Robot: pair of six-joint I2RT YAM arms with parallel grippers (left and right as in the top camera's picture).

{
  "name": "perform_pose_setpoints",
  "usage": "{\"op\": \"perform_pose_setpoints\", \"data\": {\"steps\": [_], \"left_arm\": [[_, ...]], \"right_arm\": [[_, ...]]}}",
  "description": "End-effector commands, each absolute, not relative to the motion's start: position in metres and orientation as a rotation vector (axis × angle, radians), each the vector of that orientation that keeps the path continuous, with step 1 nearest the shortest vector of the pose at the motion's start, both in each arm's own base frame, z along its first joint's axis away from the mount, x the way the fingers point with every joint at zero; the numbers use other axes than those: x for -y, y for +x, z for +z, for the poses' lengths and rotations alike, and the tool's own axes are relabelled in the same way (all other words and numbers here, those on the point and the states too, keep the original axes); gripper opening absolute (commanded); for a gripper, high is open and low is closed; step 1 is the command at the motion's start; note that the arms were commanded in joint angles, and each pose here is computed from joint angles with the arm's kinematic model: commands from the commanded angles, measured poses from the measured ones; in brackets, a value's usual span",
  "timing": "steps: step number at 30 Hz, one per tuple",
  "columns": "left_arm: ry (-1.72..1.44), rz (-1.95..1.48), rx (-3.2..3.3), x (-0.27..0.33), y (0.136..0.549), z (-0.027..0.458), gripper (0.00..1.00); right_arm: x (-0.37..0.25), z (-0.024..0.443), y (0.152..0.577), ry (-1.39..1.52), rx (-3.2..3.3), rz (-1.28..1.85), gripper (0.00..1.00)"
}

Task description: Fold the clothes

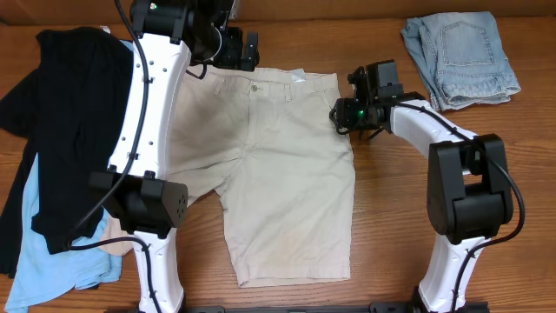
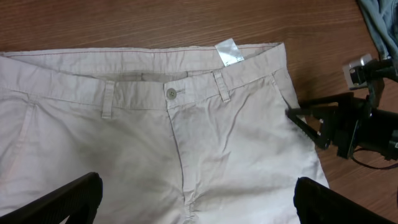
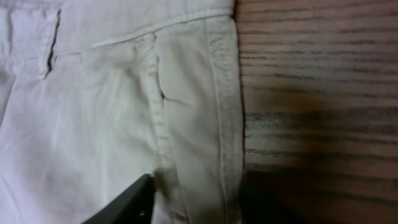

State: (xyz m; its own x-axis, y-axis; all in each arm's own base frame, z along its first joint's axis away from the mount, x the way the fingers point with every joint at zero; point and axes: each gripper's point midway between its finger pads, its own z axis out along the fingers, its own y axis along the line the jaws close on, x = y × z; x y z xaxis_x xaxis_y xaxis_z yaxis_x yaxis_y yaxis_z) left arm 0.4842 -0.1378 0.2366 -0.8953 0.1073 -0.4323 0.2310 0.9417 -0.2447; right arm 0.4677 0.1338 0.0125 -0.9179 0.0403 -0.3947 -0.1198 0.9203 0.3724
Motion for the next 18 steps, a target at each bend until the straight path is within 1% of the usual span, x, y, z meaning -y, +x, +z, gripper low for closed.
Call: {"op": "perform_pose_setpoints", "data": {"steps": [1, 4, 6, 7, 8, 10, 11, 14, 18], "left_arm": [[0.274, -0.383, -2.647, 0.136, 0.484, 0.246, 1.00], [0.274, -0.383, -2.648, 0.136, 0.484, 0.246, 1.00], [0.273, -0.384, -2.649, 0.136, 0.484, 0.246, 1.00], [0.273, -0.384, -2.649, 0.136, 0.484, 0.246, 1.00], [0.273, -0.384, -2.649, 0.136, 0.484, 0.246, 1.00], [0.274, -0.384, -2.649, 0.136, 0.484, 0.246, 1.00], [0.274, -0.384, -2.650, 0.136, 0.484, 0.246, 1.00], [0.275, -0.385, -2.650, 0.137, 0.484, 0.245, 1.00], [0.278, -0.385, -2.654, 0.138, 0.484, 0.243, 1.00]], "right_arm": [[-0.140, 0.013, 0.471, -0.076, -2.666, 0.582, 0.39], [-0.141, 0.013, 0.469, -0.079, -2.672, 0.593, 0.35], [-0.145, 0.014, 0.468, -0.087, -2.670, 0.618, 0.30], [-0.146, 0.015, 0.468, -0.089, -2.670, 0.627, 0.25], [-0.146, 0.015, 0.468, -0.086, -2.669, 0.632, 0.18], [-0.145, 0.016, 0.468, -0.054, -2.673, 0.637, 0.06], [-0.142, 0.017, 0.469, -0.021, -2.677, 0.637, 0.04], [-0.125, 0.027, 0.469, 0.084, -2.683, 0.640, 0.04], [-0.084, 0.056, 0.471, 0.225, -2.646, 0.621, 0.04]]}}
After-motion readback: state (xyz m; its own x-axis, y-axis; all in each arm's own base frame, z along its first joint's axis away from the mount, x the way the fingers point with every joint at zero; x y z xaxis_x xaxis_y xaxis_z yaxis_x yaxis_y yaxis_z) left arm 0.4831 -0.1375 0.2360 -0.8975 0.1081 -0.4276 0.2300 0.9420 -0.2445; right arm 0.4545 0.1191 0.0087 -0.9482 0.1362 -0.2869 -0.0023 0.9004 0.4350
